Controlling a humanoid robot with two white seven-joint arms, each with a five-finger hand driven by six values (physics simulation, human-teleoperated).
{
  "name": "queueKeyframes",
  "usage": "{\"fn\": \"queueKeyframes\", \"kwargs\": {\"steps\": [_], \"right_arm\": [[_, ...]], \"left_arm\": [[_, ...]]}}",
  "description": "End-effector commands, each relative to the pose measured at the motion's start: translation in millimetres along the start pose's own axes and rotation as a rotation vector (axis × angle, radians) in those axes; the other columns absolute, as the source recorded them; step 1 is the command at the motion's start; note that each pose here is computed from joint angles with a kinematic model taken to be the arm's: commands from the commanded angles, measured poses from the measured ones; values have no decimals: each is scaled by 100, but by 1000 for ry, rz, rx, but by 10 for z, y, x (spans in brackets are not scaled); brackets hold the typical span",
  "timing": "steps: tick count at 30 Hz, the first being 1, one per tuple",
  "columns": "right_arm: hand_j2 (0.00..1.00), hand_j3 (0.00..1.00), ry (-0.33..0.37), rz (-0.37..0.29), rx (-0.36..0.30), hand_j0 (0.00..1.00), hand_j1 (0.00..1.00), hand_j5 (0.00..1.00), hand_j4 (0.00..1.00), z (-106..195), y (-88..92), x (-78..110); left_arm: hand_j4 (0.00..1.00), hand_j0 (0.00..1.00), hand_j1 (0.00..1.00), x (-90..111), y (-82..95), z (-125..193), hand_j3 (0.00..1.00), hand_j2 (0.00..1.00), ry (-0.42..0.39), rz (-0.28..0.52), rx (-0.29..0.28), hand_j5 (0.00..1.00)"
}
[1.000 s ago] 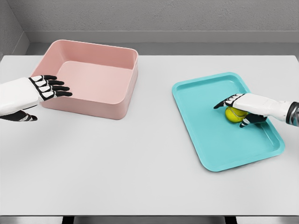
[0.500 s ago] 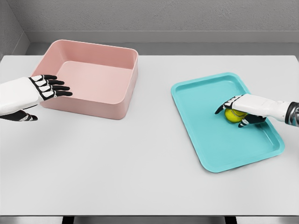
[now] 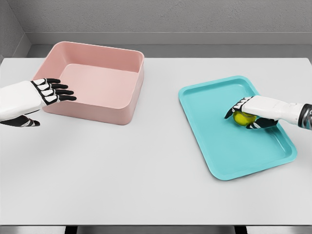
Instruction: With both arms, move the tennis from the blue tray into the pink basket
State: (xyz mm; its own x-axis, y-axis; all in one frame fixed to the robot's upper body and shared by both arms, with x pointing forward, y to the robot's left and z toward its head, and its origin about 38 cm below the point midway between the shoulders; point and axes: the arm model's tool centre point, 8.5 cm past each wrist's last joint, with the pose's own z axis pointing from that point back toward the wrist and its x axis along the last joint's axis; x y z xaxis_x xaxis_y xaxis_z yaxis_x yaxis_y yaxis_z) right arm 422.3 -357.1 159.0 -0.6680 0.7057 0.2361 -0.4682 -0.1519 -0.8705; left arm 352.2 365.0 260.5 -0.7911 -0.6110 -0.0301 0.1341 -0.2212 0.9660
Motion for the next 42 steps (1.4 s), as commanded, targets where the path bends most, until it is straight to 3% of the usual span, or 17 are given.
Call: {"fn": "queueKeyframes", "kwargs": {"steps": [1,11,18,20,28,34,36,42], "right_arm": [[64,64,-7,3,-8,64,64,64,64,6,-32,27],[53,53,-37,53,-16,53,53,53,53,74,-170,155],[48,48,-101,105,-24,48,48,48,48,7,-272,386],[45,45,-127,129,9,45,45,45,45,-15,-280,486],[45,45,-196,192,-13,45,45,45,45,-90,-418,751],[45,45,-276,253,-27,45,45,45,45,-124,-500,1066],[44,44,-280,260,-2,44,44,44,44,-140,-496,1083],[42,42,-296,266,-15,42,42,42,42,-194,-531,1132]], "left_arm": [[100,100,100,3,9,2,100,100,-1,4,4,100],[100,100,100,4,3,2,100,100,-1,5,3,100],[100,100,100,4,3,2,100,100,-1,5,3,100],[100,100,100,4,3,2,100,100,-1,4,2,100],[100,100,100,7,-16,8,100,100,-1,7,-4,100],[100,100,100,27,-14,-3,100,100,-7,6,-2,100],[100,100,100,27,-11,-7,100,100,-7,5,-1,100],[100,100,100,33,-14,-9,100,100,-9,7,-1,100]]}}
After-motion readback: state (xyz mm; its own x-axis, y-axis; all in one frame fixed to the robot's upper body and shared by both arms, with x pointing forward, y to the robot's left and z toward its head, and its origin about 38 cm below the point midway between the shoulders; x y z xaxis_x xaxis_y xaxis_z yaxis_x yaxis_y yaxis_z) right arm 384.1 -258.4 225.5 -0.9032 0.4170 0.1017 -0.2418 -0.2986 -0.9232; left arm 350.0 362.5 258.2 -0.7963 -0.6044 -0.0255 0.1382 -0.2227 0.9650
